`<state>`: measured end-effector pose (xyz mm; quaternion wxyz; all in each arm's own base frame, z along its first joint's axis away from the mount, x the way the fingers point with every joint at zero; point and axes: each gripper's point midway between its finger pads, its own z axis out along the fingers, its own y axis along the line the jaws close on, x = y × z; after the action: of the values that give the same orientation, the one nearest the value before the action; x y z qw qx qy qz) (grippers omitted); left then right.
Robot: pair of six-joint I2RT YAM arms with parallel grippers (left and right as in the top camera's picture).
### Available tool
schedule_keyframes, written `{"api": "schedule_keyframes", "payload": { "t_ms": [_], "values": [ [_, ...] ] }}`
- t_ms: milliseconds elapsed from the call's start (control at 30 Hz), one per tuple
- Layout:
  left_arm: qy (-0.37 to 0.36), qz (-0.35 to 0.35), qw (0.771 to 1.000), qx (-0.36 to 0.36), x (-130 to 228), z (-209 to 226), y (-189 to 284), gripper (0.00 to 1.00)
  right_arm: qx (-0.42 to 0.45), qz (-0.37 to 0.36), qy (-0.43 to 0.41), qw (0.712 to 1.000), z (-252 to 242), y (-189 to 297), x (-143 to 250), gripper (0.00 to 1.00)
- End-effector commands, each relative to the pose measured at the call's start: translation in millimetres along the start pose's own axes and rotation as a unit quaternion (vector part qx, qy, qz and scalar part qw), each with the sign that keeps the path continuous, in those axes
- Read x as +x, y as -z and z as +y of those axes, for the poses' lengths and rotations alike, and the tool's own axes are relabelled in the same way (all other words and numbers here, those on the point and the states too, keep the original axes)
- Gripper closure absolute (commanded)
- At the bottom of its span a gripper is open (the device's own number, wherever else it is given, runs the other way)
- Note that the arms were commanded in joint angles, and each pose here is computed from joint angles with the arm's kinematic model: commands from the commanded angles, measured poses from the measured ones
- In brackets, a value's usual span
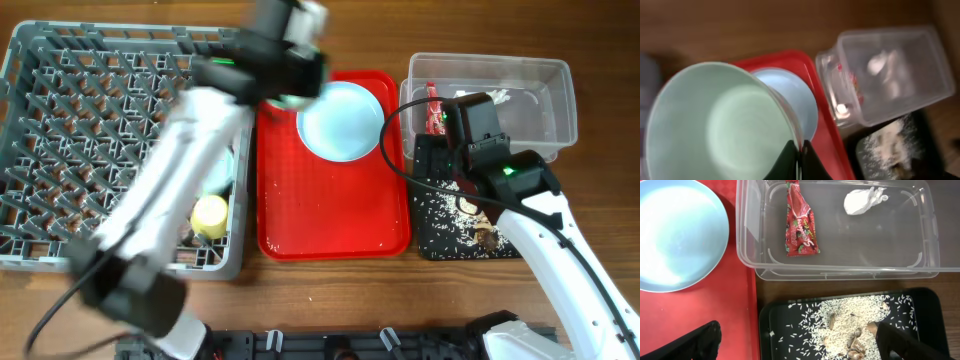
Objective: Sort waste into correct bins and load items into the dishwasher rack
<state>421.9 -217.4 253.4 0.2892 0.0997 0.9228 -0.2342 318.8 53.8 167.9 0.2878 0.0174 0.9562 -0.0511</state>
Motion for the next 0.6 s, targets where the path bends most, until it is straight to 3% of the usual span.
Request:
{"api": "schedule_keyframes", "payload": {
  "t_ms": [0,133,233,333,467,567],
  "values": [
    [0.078,-0.015,0.990,0.116,-16.8,42.5,64.5,0.96,0.007,-0.007,-0.011,1.000,-3.3,1.4,-3.7,0.00],
    [0.151,-0.019,0.954,0.257,-20.5,90.8,88.6,0.96,0.008,-0.007,-0.011,1.000,-3.3,1.4,-3.6,0.00],
    [0.204,-0.026,0.903,0.378,-23.9,118.0,92.7,0.96,0.008,-0.007,-0.011,1.000,-3.3,1.4,-3.6,0.00],
    [0.236,-0.014,0.875,0.423,-19.7,131.9,75.4,0.96,0.008,-0.007,-0.011,1.000,-3.3,1.4,-3.6,0.00],
    [0.265,0.008,0.862,0.432,-9.9,144.1,46.6,0.96,0.008,-0.007,-0.011,1.000,-3.3,1.4,-3.6,0.00],
    [0.277,0.024,0.883,0.377,1.4,159.8,27.0,0.96,0.008,-0.007,-0.011,1.000,-3.3,1.4,-3.6,0.00]
  ]
}}
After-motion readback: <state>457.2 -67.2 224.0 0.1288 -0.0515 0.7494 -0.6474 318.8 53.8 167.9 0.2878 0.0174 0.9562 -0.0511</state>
